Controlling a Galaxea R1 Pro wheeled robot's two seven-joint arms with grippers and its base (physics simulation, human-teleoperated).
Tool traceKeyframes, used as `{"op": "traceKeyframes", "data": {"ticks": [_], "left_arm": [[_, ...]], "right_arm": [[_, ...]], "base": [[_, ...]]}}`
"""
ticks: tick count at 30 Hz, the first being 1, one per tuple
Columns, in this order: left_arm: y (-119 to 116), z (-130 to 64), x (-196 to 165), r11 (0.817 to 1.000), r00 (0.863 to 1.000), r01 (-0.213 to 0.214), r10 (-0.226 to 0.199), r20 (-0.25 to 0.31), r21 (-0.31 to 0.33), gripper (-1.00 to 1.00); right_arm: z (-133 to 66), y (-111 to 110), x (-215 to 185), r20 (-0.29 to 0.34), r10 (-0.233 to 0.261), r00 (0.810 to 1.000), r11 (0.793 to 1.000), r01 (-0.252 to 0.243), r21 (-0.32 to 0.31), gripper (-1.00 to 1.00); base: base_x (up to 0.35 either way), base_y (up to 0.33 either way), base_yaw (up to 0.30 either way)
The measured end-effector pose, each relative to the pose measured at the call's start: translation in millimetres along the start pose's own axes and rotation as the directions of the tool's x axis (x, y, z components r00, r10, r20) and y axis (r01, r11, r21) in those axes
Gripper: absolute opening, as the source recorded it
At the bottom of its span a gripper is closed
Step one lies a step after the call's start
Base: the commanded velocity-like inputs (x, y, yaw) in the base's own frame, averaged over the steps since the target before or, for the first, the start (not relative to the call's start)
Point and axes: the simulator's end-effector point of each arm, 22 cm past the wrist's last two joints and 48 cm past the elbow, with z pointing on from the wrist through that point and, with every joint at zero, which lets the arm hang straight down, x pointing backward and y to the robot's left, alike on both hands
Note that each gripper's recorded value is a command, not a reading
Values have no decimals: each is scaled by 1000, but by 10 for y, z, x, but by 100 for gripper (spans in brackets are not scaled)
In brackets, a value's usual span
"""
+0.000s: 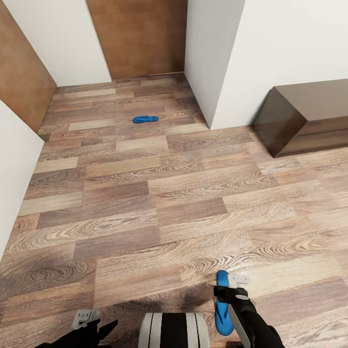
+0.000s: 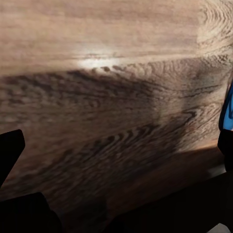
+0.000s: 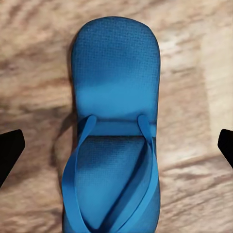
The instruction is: In the bedroom, move the book from the bed onto either nightstand, and place the two sandals side by side next to the bed.
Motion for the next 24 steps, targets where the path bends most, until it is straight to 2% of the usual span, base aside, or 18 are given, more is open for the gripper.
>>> {"op": "traceKeyframes", "data": {"ticks": [24], "left_arm": [[149, 116, 304, 999, 996, 44, -45, -70, -19, 100]], "right_arm": [[226, 0, 405, -84, -10, 996, 1000, 10, 5, 100]], "base": [[0, 0, 0]]}}
